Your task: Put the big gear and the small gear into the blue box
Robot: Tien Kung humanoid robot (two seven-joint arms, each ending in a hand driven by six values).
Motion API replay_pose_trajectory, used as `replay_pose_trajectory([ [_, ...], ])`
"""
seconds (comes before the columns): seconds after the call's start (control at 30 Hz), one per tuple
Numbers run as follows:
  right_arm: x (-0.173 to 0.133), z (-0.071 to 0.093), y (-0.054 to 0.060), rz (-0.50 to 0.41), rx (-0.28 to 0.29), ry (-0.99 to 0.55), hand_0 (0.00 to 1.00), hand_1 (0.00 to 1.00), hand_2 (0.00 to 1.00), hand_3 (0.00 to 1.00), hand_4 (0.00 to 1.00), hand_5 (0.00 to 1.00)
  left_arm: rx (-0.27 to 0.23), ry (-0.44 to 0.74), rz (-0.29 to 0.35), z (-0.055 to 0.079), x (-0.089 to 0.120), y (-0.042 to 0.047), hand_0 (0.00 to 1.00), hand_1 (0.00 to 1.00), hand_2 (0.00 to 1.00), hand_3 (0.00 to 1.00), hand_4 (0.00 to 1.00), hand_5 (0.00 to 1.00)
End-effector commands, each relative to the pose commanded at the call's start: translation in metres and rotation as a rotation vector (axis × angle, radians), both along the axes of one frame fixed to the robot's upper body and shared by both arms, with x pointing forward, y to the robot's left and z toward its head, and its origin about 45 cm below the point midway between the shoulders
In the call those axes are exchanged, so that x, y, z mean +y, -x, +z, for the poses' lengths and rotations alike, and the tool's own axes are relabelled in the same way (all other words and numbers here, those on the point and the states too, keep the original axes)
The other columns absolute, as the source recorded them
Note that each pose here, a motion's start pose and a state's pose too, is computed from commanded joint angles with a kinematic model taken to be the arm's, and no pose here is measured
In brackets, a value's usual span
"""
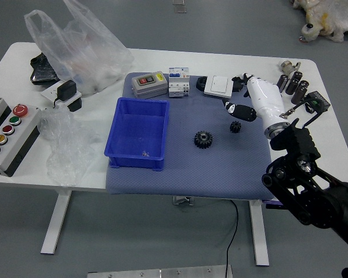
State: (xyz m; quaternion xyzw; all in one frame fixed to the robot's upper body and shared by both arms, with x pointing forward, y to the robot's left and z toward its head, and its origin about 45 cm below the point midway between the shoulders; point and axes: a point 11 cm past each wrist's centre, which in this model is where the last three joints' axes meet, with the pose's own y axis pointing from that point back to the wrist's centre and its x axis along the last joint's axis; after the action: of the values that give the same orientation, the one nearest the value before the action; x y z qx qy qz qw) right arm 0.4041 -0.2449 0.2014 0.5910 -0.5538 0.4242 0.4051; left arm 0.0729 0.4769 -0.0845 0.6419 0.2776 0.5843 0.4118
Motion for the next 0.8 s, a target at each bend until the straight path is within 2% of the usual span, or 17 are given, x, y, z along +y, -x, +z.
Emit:
replay_pose_trajectory([
  [0.2, -0.002, -0.012, 0.001, -0.006, 0.024, 0.024, 0.291, 0.494, 0.741, 0.734, 0.754, 0.328, 0.008, 0.002, 0.004, -0.001, -0.001, 0.0032, 0.615, 0.458, 0.494, 0.629, 0.661, 0.334],
  [0.4, -0.011, -0.031, 0.0, -0.033, 0.049, 0.042, 0.289, 0.489, 0.736, 0.732, 0.756, 0.322, 0.009, 0.002, 0.005, -0.001, -0.002, 0.004, 0.615, 0.458, 0.494, 0.63, 0.661, 0.334],
  [0.8, -0.016, -0.066, -0.009, -0.044, 0.135, 0.104, 0.278, 0.475, 0.711, 0.724, 0.775, 0.305, 0.007, 0.003, 0.001, -0.001, -0.002, 0.002, 0.615, 0.458, 0.495, 0.63, 0.662, 0.335],
])
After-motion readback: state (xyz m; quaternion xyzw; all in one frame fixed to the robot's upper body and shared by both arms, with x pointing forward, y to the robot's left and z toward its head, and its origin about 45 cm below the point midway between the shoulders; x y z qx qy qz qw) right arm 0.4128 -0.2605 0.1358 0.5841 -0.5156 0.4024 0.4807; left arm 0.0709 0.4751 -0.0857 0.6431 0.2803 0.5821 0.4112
